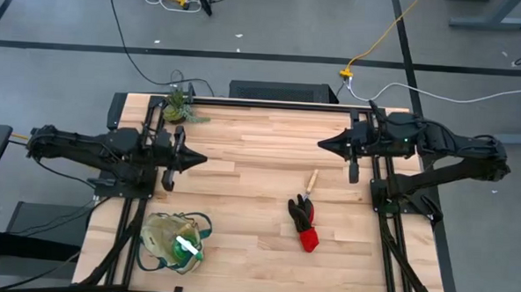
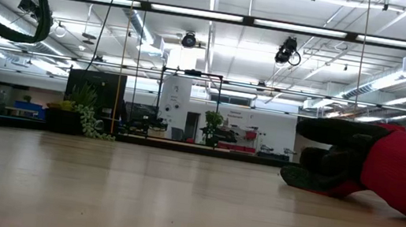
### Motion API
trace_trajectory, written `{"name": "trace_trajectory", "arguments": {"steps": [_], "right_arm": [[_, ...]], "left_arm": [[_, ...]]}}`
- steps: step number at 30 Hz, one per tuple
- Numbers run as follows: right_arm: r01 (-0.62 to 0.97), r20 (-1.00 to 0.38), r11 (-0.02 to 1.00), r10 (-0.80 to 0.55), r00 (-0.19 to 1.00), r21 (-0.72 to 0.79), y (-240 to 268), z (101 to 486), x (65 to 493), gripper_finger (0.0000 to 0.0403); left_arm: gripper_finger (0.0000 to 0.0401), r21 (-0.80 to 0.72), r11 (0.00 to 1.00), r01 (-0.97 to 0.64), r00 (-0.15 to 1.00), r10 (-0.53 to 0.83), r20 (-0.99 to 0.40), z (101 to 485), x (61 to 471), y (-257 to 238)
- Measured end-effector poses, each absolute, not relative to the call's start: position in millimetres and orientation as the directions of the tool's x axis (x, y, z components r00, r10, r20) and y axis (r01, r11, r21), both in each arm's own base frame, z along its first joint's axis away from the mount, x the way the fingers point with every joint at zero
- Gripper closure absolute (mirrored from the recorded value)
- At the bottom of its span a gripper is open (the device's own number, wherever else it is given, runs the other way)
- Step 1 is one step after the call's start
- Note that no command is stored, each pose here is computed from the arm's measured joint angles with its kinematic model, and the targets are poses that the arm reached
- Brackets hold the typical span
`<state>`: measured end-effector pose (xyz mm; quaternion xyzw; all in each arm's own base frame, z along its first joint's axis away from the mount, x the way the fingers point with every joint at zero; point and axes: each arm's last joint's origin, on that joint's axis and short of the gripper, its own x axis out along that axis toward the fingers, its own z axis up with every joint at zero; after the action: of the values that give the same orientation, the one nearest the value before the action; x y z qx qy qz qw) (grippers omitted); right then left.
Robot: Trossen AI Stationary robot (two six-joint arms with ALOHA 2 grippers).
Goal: Pick & Place Garden tools in Gardening bag
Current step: Put the brown hand rake into the white gardening bag
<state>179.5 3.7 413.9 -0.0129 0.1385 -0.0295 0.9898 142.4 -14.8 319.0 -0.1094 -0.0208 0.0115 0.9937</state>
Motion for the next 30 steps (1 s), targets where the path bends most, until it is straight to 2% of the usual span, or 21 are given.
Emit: {"name": "trace_trajectory", "arguments": {"steps": [12,17,25,30], "right_arm": [[0.045,-0.261,0.996,-0.062,0.963,-0.070,3,418,163,0.0403],[0.044,-0.268,0.996,-0.062,0.961,-0.072,3,417,162,0.0403],[0.038,-0.290,0.995,-0.063,0.955,-0.090,3,415,162,0.0403],[0.034,-0.330,0.995,-0.063,0.942,-0.092,3,411,160,0.0403]], "left_arm": [[0.0396,-0.200,0.979,-0.032,0.996,0.048,0.078,323,145,-8],[0.0397,-0.168,0.985,-0.047,0.994,0.063,0.092,344,150,-3],[0.0398,-0.141,0.985,-0.100,0.995,0.097,-0.026,380,157,10],[0.0397,-0.117,0.987,-0.111,0.993,0.106,-0.047,395,162,16]]}}
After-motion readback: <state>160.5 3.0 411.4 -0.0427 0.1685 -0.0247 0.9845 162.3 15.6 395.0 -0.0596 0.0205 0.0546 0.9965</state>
